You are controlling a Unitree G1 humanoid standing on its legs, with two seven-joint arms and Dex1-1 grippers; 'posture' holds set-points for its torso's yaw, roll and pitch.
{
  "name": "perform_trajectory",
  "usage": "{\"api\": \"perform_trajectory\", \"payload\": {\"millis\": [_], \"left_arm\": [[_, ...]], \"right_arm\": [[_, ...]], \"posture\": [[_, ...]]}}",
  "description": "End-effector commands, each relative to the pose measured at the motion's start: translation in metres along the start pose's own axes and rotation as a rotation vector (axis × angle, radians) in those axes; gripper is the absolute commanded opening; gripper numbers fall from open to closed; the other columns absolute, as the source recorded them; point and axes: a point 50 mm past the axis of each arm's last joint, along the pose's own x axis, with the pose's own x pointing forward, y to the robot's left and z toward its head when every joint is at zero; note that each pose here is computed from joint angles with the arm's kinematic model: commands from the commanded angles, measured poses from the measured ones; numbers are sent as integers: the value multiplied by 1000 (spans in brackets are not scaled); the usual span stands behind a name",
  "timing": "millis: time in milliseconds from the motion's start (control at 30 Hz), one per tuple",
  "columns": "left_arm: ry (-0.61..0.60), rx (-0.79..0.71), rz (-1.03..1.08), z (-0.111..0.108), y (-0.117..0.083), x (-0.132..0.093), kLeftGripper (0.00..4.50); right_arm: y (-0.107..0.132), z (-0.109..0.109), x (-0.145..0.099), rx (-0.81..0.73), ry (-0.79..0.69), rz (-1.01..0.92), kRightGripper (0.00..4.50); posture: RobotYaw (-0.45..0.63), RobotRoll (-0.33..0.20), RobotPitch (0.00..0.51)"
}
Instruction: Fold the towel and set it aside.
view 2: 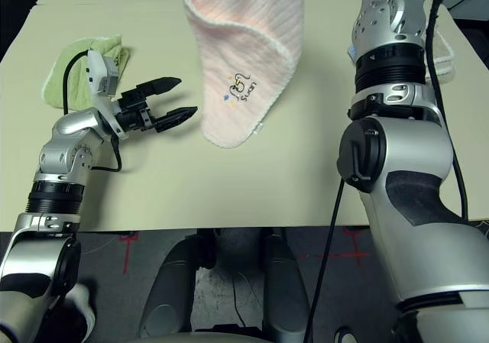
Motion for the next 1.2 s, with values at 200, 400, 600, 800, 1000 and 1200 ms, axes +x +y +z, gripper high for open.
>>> {"api": "perform_trajectory", "payload": {"millis": [200,400,600,800,1000,1200], "left_arm": [[8,-21,-15,-6,-6,2,4500],[6,-29,-17,-7,-8,3,4500],[-21,-27,23,-5,-4,5,4500],[-91,-41,-29,12,-18,22,4500],[-39,-64,-38,16,-38,40,4500],[134,115,59,5,-43,59,4500]], "right_arm": [[-2,50,29,-130,-179,-11,31],[-13,61,30,-251,-181,-103,31],[-11,49,30,-290,-91,-65,31],[-12,26,22,-254,49,-66,31],[-3,7,17,-204,123,-48,31],[1,-1,19,-224,181,-73,31]], "posture": [[-7,0,304],[-8,0,304],[-9,0,304],[-5,0,305],[1,0,308],[5,0,309]]}}
